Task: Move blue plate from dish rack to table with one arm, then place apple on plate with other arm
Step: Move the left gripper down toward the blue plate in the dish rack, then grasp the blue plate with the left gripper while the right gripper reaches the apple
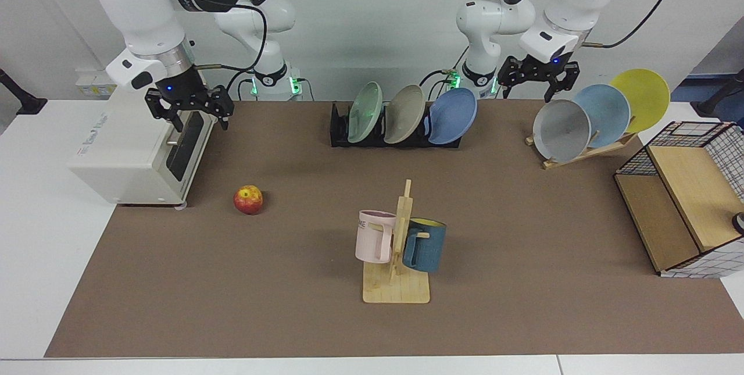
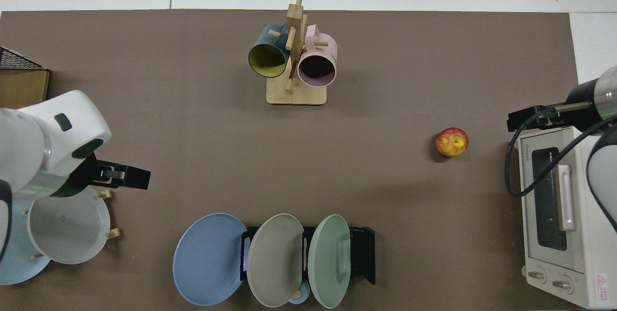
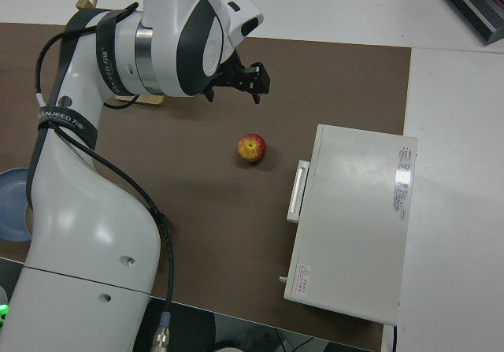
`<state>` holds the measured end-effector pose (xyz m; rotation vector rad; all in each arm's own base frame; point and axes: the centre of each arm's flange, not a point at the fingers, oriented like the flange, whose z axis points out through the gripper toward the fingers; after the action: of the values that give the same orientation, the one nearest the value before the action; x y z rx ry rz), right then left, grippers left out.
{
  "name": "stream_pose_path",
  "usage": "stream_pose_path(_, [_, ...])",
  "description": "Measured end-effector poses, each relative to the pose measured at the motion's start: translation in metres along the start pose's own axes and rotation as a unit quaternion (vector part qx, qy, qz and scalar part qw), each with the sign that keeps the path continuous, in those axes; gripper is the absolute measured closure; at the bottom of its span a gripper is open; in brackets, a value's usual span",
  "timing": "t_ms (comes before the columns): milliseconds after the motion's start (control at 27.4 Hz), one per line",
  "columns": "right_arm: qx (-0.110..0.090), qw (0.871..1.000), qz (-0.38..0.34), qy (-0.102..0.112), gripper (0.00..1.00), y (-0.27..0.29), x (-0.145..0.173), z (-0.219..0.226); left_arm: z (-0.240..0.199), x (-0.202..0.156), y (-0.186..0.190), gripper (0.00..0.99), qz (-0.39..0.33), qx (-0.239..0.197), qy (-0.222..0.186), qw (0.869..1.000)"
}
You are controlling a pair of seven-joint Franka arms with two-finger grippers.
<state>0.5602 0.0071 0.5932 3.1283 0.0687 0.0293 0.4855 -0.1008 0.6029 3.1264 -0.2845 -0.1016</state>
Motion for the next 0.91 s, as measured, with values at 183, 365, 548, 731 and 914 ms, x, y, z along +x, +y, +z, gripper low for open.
stream_pose_path(183, [0.000, 1.000, 0.000, 0.000, 0.00, 0.000, 0.000, 0.000, 0.024, -0.022, 0.008, 0.004, -0.001, -0.018, -0.009, 1.000])
stream_pose_path(365, [0.000, 1.000, 0.000, 0.000, 0.00, 0.000, 0.000, 0.000, 0.070, -0.034, 0.022, 0.004, 0.008, -0.013, -0.021, 1.000])
stream_pose_path(548, [0.000, 1.000, 0.000, 0.000, 0.00, 0.000, 0.000, 0.000, 0.111, -0.047, 0.034, 0.009, 0.016, -0.012, -0.044, 0.999])
stream_pose_path(731, [0.000, 1.000, 0.000, 0.000, 0.00, 0.000, 0.000, 0.000, 0.142, -0.055, 0.042, 0.009, 0.019, -0.018, -0.049, 0.998])
stream_pose_path(914, [0.000, 1.000, 0.000, 0.000, 0.00, 0.000, 0.000, 0.000, 0.167, -0.068, 0.048, 0.013, 0.016, -0.029, -0.070, 0.997])
